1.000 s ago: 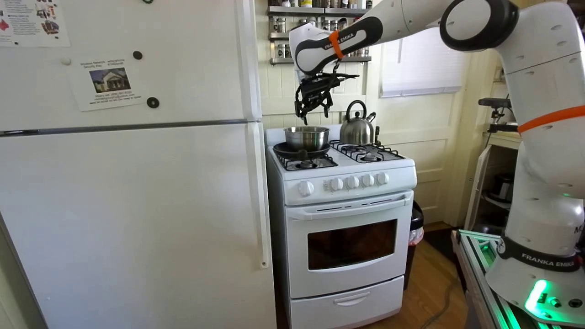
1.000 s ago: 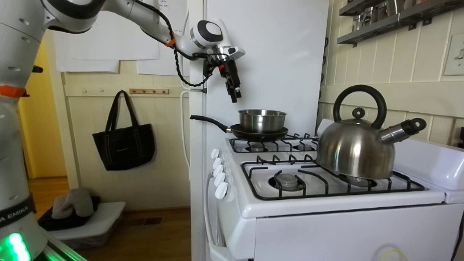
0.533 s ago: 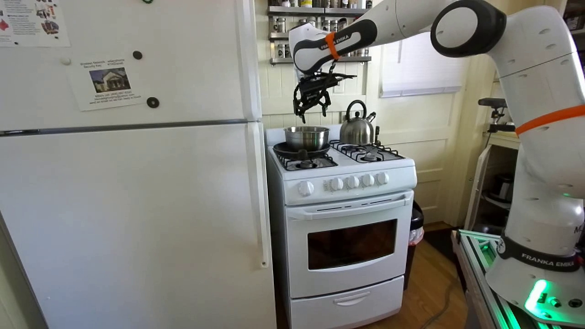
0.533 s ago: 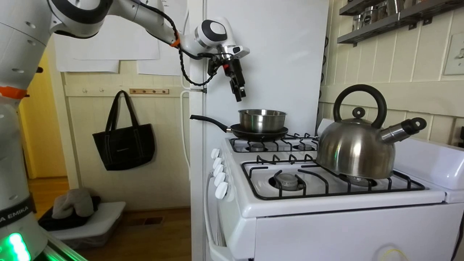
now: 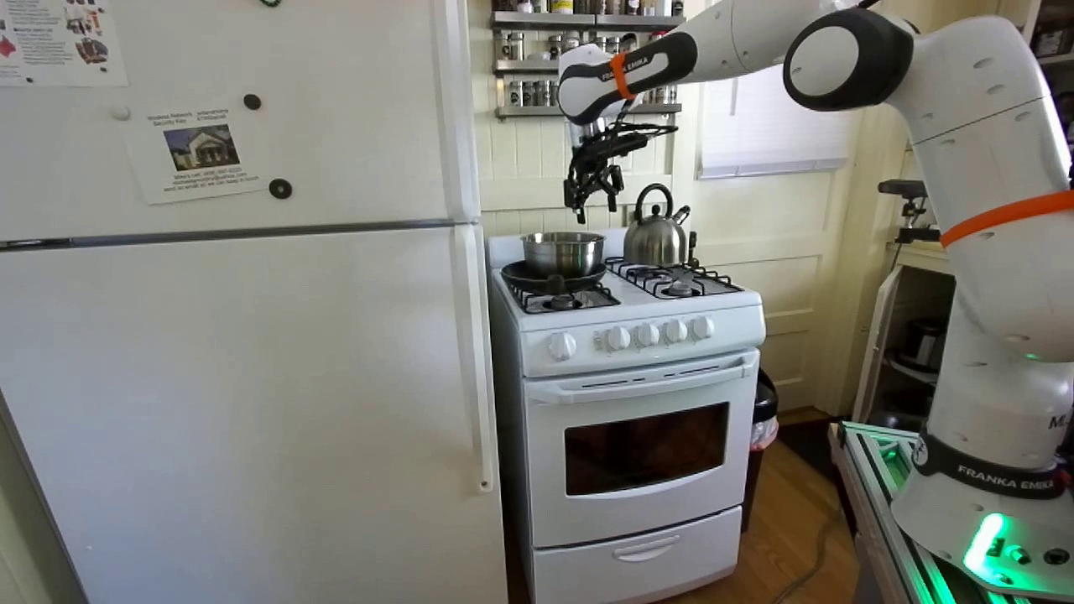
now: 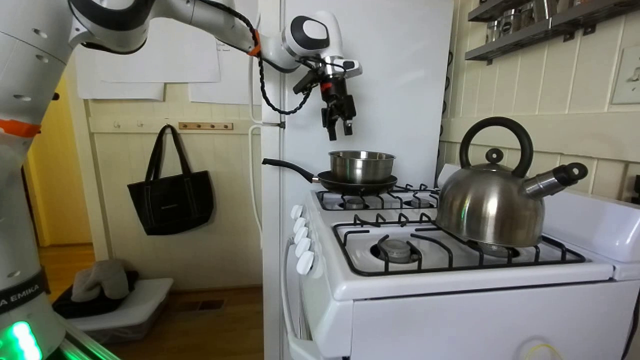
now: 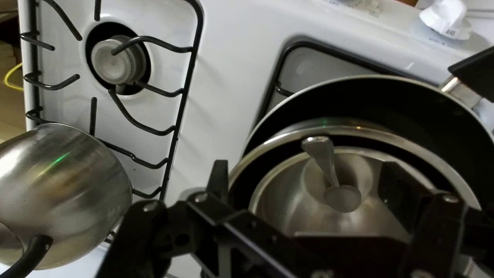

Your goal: Move the spoon to the white part of the stove

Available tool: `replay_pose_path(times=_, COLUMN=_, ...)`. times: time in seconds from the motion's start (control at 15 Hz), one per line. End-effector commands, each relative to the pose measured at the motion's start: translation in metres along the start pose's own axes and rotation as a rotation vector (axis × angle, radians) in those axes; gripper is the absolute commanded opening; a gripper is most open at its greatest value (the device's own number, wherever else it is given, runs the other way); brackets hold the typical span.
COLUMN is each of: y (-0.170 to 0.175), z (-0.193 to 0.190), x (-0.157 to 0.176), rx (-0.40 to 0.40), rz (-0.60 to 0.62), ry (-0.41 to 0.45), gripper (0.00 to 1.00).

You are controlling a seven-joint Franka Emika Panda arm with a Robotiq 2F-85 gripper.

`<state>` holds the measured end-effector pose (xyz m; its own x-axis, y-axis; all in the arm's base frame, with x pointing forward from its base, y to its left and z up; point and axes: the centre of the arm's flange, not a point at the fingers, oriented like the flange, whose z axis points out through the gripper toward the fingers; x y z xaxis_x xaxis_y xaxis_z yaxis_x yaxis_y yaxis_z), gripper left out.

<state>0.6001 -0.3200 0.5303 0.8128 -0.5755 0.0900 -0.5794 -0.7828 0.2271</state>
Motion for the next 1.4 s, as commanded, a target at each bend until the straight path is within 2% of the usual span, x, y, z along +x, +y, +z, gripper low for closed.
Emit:
replay_pose_path(times=0.0, y=-0.008, z=0.014, x=0.018, rx=0.059, rz=-0.084, ry=-0.074, gripper=1.00)
replay_pose_path(times=0.27, y=-0.023, z=0.037, x=0.025, rx=0.117, rz=-0.164, ry=-0.132, gripper=1.00)
replay_pose_path(times=0.4, y=-0.030, z=0.038, x=0.027, rx=0.124, rz=-0.120, ry=-0.123, gripper=1.00)
replay_pose_path(times=0.47, y=-0.026, z=0.042, x=0.013, rx=0.093, rz=-0.139, ry=-0.103, gripper=1.00)
replay_pose_path(times=0.73, y=-0.030, z=0.036, x=0.014, rx=0.107, rz=-0.131, ry=-0.096, gripper=1.00)
replay_pose_path(times=1.13, y=-0.015, z=0.013, x=0.017, rx=0.174, rz=-0.037, ry=-0.067, gripper=1.00)
replay_pose_path(times=1.33, y=-0.003, z=0.008, x=0.034, rx=0.189, rz=0.041, ry=-0.055, gripper=1.00)
